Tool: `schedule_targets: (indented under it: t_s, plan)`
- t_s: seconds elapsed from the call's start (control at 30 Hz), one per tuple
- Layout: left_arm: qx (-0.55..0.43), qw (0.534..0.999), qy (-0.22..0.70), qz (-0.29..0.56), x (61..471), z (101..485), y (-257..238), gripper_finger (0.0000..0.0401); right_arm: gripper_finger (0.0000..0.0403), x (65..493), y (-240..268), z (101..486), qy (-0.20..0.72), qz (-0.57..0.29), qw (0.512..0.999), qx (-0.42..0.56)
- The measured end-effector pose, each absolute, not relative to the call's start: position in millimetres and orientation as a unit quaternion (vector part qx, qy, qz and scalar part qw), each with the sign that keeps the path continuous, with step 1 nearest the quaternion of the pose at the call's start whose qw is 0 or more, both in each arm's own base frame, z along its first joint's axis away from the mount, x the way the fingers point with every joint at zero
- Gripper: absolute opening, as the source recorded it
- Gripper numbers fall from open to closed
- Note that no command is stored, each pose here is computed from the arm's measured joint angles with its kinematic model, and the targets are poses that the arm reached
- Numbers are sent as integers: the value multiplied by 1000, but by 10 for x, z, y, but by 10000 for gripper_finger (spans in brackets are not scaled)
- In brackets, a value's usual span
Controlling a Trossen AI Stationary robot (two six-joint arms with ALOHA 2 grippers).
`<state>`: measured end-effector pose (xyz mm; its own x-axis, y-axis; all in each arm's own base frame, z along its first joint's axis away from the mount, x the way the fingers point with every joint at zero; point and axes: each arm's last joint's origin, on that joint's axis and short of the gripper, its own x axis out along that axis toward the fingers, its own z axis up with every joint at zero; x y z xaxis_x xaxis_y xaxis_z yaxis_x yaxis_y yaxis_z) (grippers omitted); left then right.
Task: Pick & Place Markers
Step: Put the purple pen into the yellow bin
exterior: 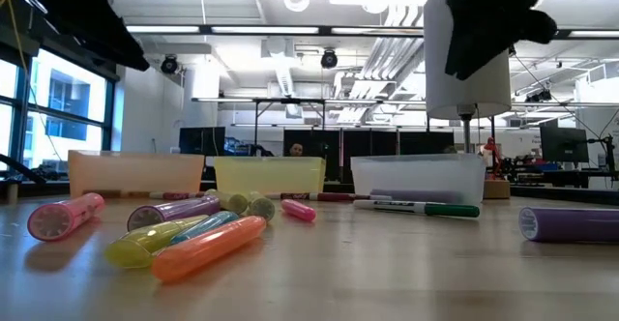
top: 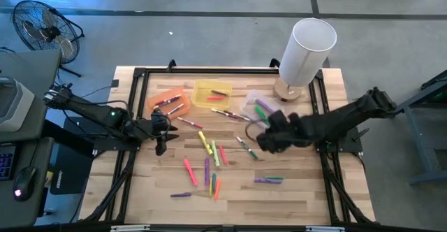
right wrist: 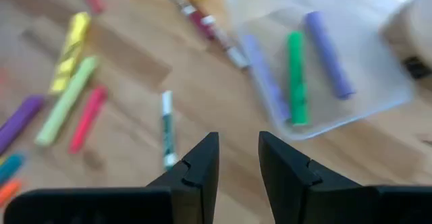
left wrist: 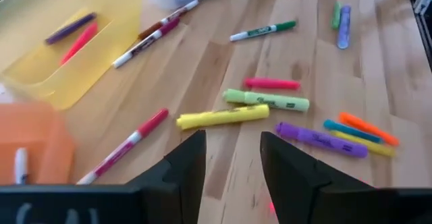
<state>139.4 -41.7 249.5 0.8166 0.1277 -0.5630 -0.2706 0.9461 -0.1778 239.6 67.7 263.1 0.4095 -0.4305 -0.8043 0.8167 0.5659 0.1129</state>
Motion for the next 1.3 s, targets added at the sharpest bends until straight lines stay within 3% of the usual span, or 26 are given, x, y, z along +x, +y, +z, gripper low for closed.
schedule_targets:
  t_s: [0.17,0.37,0.7,1.3]
  plan:
    - [-112,946,295,74,1654,2422,-534,139,94,2322,863,2374,369,-352,823,249]
    - [-126,912,387,50,2005,2355,-734,139,94,2206,926,2043,426,-313,805,269]
    - [-65,857,509,51,2455,2393,-1422,111,94,1998,1045,1780,468,-283,799,251]
    - [-109,804,584,31,2320,1932,-2462,110,94,1888,1117,1747,459,-277,822,194]
